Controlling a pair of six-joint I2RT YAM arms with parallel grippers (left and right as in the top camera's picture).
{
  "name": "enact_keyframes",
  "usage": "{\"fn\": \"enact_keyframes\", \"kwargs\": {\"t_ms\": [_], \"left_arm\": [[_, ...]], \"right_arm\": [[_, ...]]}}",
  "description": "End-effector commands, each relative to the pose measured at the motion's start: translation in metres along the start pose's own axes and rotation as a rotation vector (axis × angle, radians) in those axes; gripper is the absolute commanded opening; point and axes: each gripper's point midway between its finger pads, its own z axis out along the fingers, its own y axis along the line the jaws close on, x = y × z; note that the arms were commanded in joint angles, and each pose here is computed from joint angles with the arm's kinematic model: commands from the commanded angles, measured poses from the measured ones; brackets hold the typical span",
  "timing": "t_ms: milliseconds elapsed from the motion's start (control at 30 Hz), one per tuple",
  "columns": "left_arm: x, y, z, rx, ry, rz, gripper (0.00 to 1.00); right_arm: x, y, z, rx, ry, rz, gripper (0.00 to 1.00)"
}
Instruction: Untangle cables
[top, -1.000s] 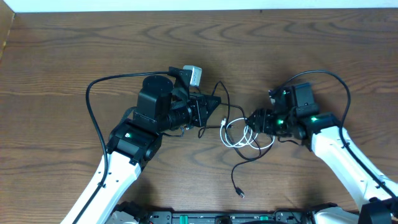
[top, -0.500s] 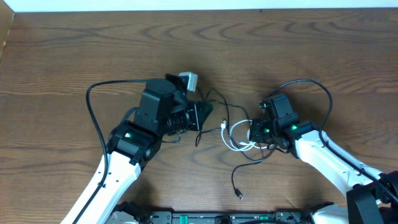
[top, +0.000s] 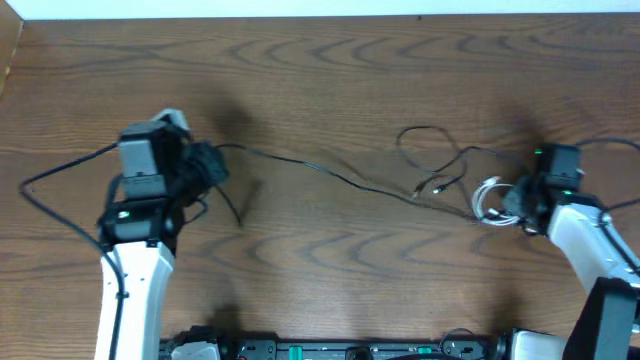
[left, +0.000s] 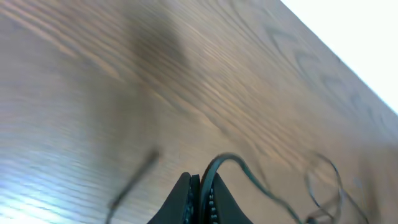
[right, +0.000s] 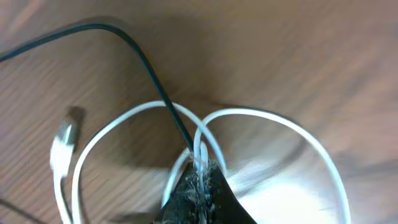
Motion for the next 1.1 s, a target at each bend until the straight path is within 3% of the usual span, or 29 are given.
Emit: {"fn": "enact_keyframes", "kwargs": {"t_ms": [0, 267, 400, 500, 633, 733, 900, 1067], "left_arm": [[-0.026, 0.030, -0.013, -0.066, -0.086, -0.056, 0.07], [-0.071, 0.082, -0.036, -0.132, -0.263, -0.286, 0.07], [-0.080, 0.085, -0.042, -0.100, -0.295, -0.352, 0.07], [-0.074, 0.049, -0.036, 0.074, -0.219, -0.312, 0.08], [-0.058, -0.006, -0.028, 0.238, -0.133, -0.200, 0.08], [-0.029, -0.048, -0.017, 0.307, -0.046, -0.060, 0.07], [0.026, -0.099, -0.001, 0.393, 0.116, 0.084, 0.08], [0.077, -0.123, 0.023, 0.385, 0.254, 0.171, 0.08]], "right_arm": [[-0.009, -0.024, 0.005, 0.003, 0.015, 0.090, 0.01], [-0.026, -0.051, 0.007, 0.020, -0.021, 0.197, 0.01], [-0.031, -0.061, 0.008, 0.020, -0.032, 0.247, 0.01], [-0.033, -0.019, 0.004, -0.210, 0.000, 0.195, 0.01], [-0.019, 0.087, -0.047, -0.800, 0.029, -0.147, 0.01], [0.003, 0.135, -0.090, -1.092, 0.039, -0.332, 0.01], [0.004, 0.170, -0.136, -1.225, -0.003, -0.440, 0.01], [-0.017, 0.196, -0.225, -1.331, -0.126, -0.515, 0.01]]}}
